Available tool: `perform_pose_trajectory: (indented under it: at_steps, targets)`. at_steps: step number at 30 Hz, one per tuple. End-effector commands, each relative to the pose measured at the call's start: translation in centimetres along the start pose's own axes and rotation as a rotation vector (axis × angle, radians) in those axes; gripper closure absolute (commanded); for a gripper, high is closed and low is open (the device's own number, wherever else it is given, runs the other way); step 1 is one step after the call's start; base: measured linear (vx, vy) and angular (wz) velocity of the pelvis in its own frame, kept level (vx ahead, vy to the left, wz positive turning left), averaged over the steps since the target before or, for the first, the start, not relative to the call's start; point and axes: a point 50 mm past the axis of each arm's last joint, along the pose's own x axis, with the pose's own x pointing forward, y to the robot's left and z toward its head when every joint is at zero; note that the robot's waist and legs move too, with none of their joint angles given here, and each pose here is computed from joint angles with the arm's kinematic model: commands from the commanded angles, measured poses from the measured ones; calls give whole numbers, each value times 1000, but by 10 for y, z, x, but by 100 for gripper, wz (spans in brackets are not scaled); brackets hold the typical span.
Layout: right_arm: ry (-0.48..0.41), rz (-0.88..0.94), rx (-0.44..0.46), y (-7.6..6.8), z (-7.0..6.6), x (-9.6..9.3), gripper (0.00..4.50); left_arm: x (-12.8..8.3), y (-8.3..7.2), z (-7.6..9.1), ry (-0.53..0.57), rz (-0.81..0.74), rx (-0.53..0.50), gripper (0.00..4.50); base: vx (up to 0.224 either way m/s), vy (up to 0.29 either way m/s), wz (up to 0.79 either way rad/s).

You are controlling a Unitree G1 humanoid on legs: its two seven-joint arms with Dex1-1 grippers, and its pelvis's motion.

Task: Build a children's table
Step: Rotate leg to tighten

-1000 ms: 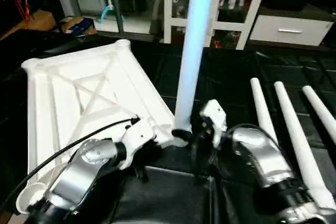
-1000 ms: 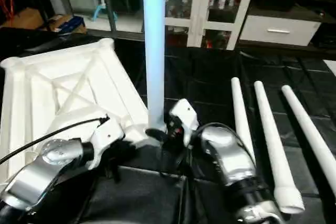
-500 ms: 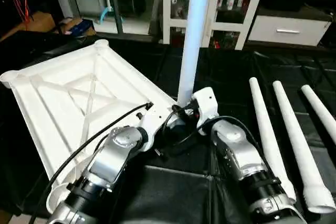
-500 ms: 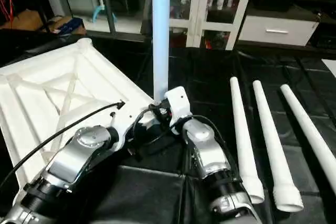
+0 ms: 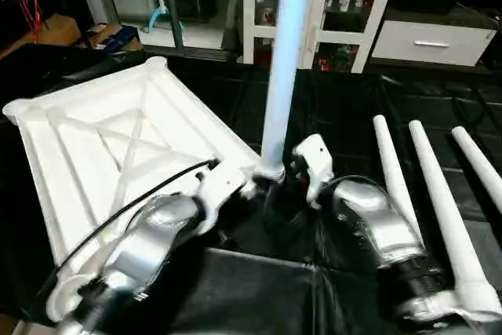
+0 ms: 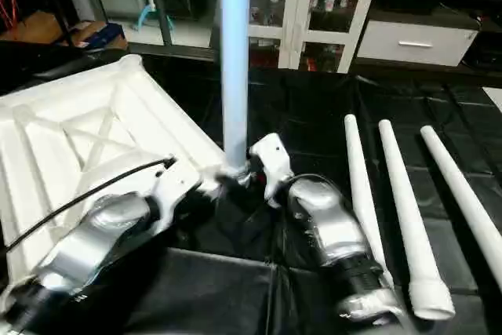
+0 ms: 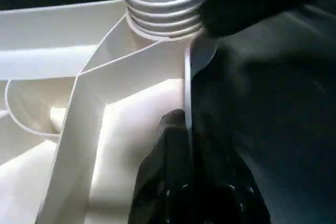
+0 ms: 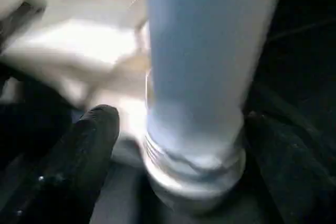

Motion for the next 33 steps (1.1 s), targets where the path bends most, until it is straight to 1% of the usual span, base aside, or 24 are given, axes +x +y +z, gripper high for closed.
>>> perform_pose_trajectory:
  at_steps: [1, 7, 11, 13, 14, 16, 19, 20, 21, 22, 26, 27, 33]
  targets:
    - [-8, 79, -19, 6, 3, 1, 10, 0, -9, 7, -53, -75, 39, 450, 0, 0, 0]
    - [18, 96, -34, 2, 0, -5, 10, -7, -12, 4, -54, -114, 45, 450, 0, 0, 0]
    - [35, 114, -27, 3, -7, -6, 10, -10, -17, 1, -55, -144, 42, 450, 0, 0, 0]
    - [35, 116, -26, 3, -8, -5, 37, -10, -17, 1, -56, -147, 43, 450, 0, 0, 0]
    - [35, 116, -26, 3, -8, -5, 37, -10, -17, 1, -56, -147, 43, 450, 0, 0, 0]
    - [8, 103, 0, 4, -7, -3, 58, -11, -18, 1, -57, -153, 45, 450, 0, 0, 0]
    - [-1, 103, 10, 4, -6, -2, 93, -11, -18, 1, -57, -153, 46, 450, 0, 0, 0]
    - [-4, 103, 12, 4, -6, -2, 93, -11, -18, 1, -57, -154, 46, 450, 0, 0, 0]
    - [-8, 107, 13, 4, -6, -2, 112, -11, -18, 1, -57, -156, 45, 450, 0, 0, 0]
    - [-8, 108, 13, 4, -6, -2, 122, -11, -18, 1, -57, -156, 46, 450, 0, 0, 0]
    - [-17, 137, 16, 7, -7, -2, 144, -10, -19, 1, -57, -164, 46, 450, 0, 0, 0]
    - [-19, 144, 20, 9, -8, -2, 163, -10, -19, 1, -57, -165, 45, 450, 0, 0, 0]
    - [-27, 139, 44, 16, -12, 0, 175, -10, -20, -1, -47, -162, 38, 450, 0, 0, 0]
